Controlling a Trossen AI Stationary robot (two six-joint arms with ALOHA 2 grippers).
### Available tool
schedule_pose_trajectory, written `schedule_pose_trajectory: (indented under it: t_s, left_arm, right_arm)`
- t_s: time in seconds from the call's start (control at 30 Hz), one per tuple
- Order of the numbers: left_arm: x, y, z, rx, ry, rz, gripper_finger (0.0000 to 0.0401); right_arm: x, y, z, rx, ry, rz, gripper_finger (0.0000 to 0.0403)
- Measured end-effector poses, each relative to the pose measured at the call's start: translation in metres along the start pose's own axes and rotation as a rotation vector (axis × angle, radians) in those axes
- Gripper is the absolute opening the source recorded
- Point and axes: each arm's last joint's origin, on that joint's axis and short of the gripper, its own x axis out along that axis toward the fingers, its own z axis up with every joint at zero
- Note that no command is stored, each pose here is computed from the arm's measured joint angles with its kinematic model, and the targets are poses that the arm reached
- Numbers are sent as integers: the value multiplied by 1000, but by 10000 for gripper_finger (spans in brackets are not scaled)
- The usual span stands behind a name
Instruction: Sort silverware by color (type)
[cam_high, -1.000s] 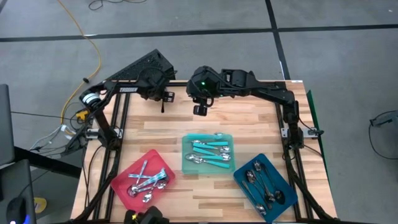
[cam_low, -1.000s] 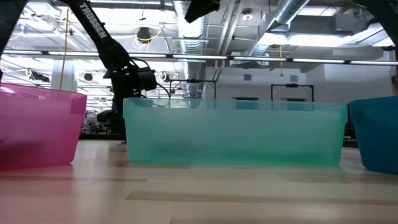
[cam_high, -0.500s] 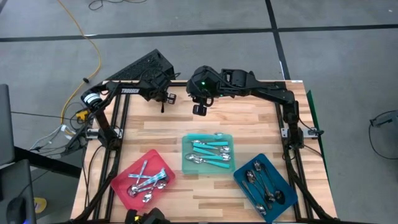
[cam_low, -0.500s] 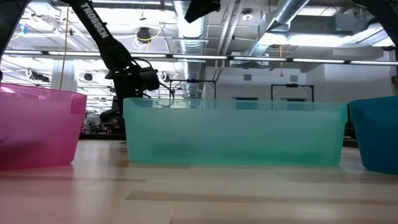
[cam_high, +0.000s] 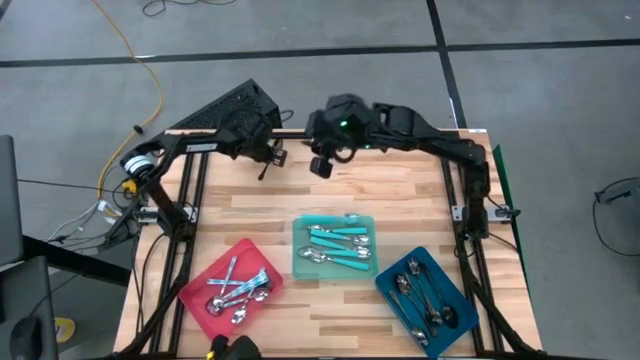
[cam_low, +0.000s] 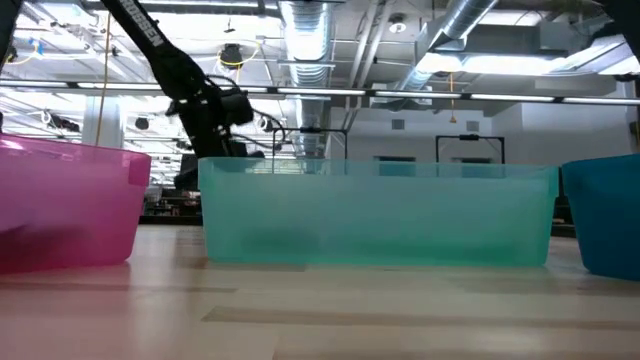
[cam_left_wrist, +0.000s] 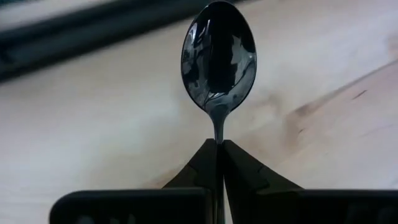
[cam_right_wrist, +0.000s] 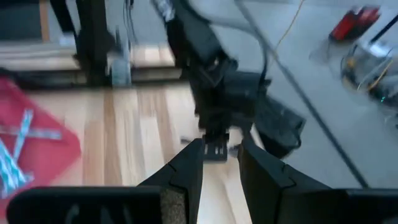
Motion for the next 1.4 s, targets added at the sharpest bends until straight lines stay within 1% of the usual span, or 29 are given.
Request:
schedule_pose_trajectory:
  t_s: [0.1, 0.17, 0.27, 0.37, 0.43, 0.53, 0.6, 0.67, 0.73, 0.87, 0.93, 1.0, 1.07, 1.17, 1.23, 1.3, 1.4]
  left_arm:
    - [-18, -3, 5, -4, -43, -59, 0]
    - [-36, -6, 8, 0, -91, -121, 0]
    - [-71, -10, 13, 10, -183, -217, 0]
    - [-113, -18, 14, 28, -332, -316, 0]
    - [-142, -27, 10, 81, -431, -391, 0]
    - [-184, -40, -1, 182, -588, -506, 0]
    - [-211, -47, -10, 234, -701, -571, 0]
    - [-233, -54, -21, 264, -789, -609, 0]
    - [-247, -59, -32, 297, -843, -609, 0]
    - [-260, -72, -52, 397, -890, -615, 0]
    - [-263, -79, -59, 426, -889, -628, 0]
    - [-263, -86, -66, 460, -880, -634, 0]
    - [-262, -92, -71, 468, -877, -621, 0]
    - [-260, -100, -77, 465, -884, -575, 0]
    - [-255, -106, -81, 479, -878, -518, 0]
    - [-249, -112, -84, 474, -885, -434, 0]
    - [-236, -123, -89, 465, -886, -283, 0]
  right_arm:
    - [-23, -4, 7, 20, -61, -2, 123]
    - [-43, -7, 12, 45, -113, 11, 123]
    - [-74, -9, 15, 72, -162, 29, 123]
    - [-107, -12, 14, 94, -191, 41, 123]
    - [-125, -12, 11, 111, -195, 52, 123]
    - [-142, -9, 4, 99, -151, 72, 123]
    - [-148, -4, -1, 81, -117, 71, 123]
    - [-146, 4, -4, 62, -94, 71, 123]
    - [-141, 14, -9, 36, -67, 91, 123]
    - [-111, 41, -27, -30, -32, 118, 123]
    - [-94, 55, -37, -26, -99, 139, 123]
    - [-81, 64, -54, -6, -167, 163, 123]
    - [-75, 66, -68, 64, -271, 161, 123]
    - [-67, 67, -87, 179, -368, 136, 123]
    - [-57, 71, -100, 221, -379, 131, 123]
    - [-50, 76, -107, 255, -391, 125, 123]
    - [-42, 79, -113, 282, -394, 74, 123]
